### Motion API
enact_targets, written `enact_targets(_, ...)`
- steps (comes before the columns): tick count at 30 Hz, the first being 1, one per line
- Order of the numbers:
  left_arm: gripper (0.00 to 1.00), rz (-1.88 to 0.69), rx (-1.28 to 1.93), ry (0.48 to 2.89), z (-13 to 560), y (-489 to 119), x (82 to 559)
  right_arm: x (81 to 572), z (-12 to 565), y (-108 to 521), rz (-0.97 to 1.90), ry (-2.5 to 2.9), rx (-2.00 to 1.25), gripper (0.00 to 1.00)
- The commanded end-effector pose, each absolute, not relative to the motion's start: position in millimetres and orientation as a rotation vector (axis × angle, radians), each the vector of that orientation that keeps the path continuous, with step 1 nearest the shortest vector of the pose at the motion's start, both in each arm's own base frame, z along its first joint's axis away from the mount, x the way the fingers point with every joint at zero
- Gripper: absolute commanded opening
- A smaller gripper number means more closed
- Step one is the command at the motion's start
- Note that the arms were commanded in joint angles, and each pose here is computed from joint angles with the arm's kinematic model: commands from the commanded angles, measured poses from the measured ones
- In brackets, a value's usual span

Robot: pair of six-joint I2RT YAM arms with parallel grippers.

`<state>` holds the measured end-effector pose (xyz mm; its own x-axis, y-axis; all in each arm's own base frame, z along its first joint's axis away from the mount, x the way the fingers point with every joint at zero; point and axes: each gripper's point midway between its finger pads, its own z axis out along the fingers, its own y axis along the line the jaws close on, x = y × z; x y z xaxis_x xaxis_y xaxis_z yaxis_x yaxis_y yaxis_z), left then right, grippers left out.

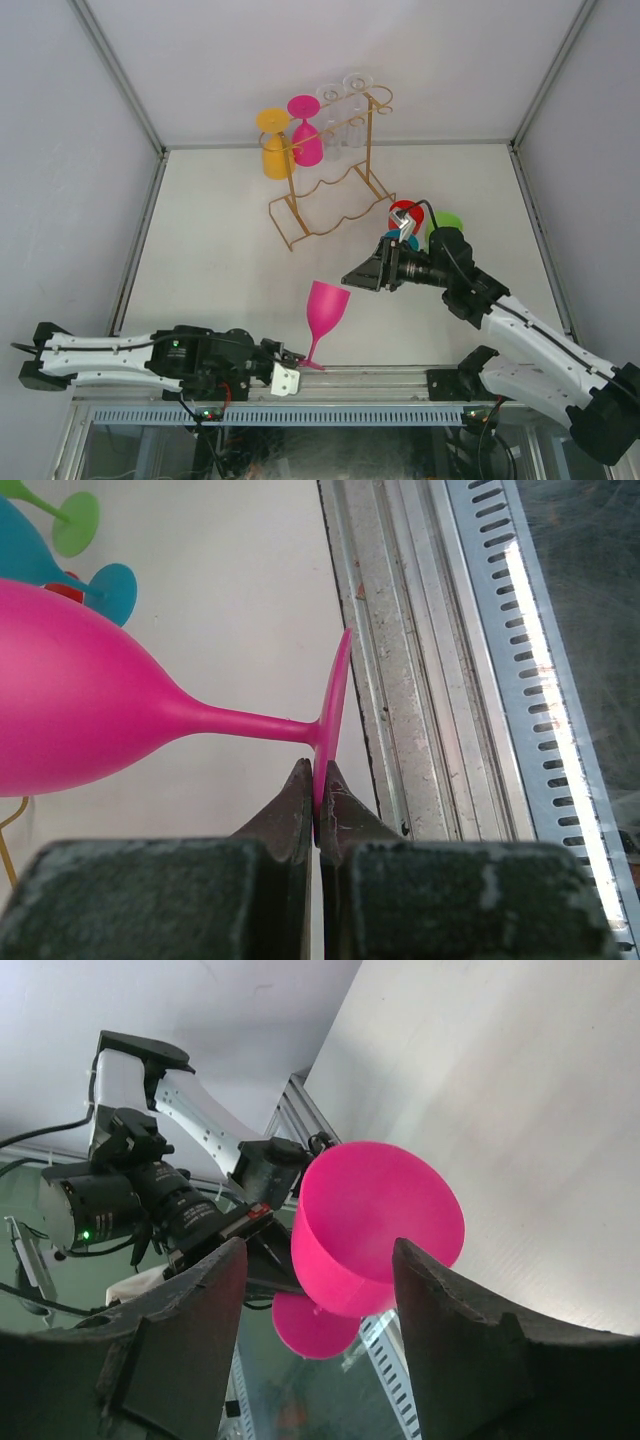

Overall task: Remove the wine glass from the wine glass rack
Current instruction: Place the wine glass at the center of the board.

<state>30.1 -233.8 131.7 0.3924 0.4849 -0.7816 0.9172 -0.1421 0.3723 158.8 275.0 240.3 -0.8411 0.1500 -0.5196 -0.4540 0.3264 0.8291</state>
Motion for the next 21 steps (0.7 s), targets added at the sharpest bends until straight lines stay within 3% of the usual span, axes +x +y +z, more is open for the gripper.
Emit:
enact_targets(1, 0.00, -0.701, 1.764, 1.132, 147, -244, 20, 166, 275, 285, 1.609, 2.005, -0.232, 0.60)
enact_targets(5, 0.00, -0.741, 1.746, 1.106, 153, -243, 15, 152, 271, 299, 1.673, 2.042, -0.356, 0.61)
enact_targets(12, 0.00, -0.764, 1.725, 1.103, 157, -240, 14, 113, 266, 319, 1.783, 2.102, -0.686, 0.52)
enact_targets(21, 0.00, -0.754, 1.817, 1.113, 141, -230, 8, 101, 267, 320, 1.802, 2.076, -0.765, 0.43)
